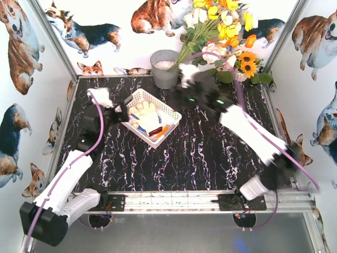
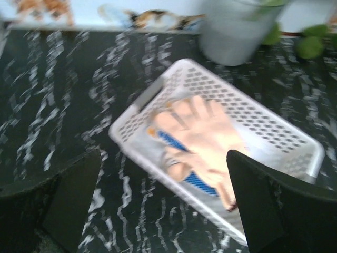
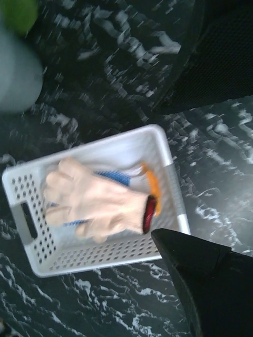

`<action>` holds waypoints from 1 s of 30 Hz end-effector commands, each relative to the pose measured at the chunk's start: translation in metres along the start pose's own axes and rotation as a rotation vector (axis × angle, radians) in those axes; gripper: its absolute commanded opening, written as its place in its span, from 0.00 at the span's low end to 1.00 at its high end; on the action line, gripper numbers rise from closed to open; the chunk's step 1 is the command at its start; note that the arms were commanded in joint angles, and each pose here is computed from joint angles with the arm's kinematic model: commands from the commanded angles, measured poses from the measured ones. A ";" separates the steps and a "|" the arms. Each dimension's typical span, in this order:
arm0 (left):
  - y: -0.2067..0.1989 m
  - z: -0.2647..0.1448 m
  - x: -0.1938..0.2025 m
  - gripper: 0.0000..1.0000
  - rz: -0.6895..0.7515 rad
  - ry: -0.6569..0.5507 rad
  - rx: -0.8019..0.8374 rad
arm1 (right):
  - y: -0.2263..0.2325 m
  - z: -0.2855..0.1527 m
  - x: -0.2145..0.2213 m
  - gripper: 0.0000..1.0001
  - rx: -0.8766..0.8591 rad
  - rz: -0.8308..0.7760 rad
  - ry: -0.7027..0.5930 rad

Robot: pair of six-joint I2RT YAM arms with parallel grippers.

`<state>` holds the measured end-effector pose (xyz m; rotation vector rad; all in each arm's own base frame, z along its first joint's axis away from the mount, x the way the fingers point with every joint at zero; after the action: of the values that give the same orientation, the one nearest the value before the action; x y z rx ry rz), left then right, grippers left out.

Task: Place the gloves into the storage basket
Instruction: Reset both arms

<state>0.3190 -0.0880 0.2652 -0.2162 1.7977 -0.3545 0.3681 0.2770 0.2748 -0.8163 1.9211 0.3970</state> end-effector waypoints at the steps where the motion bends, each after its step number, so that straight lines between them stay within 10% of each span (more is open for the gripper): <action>1: 0.066 0.000 0.011 1.00 -0.103 -0.062 -0.213 | -0.057 -0.067 0.015 0.92 0.261 0.168 -0.105; 16: 0.178 0.032 0.074 1.00 0.017 -0.233 -0.453 | -0.163 -0.133 0.227 1.00 0.818 0.245 -0.001; 30: 0.165 0.067 0.114 1.00 0.164 -0.151 -0.249 | -0.180 -0.079 0.274 1.00 0.807 0.107 -0.087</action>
<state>0.3474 0.0272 0.0750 -0.3337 1.7302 0.0306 0.3237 0.0002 0.0505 -0.1739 2.0568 -0.2762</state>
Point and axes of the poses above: each gripper's point midway between its finger pads, its own z axis out along the fingers, its own y axis along the line the jaws close on, x = y × z, the point moved 2 cm from there along -z, back along the fingers, and after that the axes turned 13 degrees about -z, right-handed, at the moved point
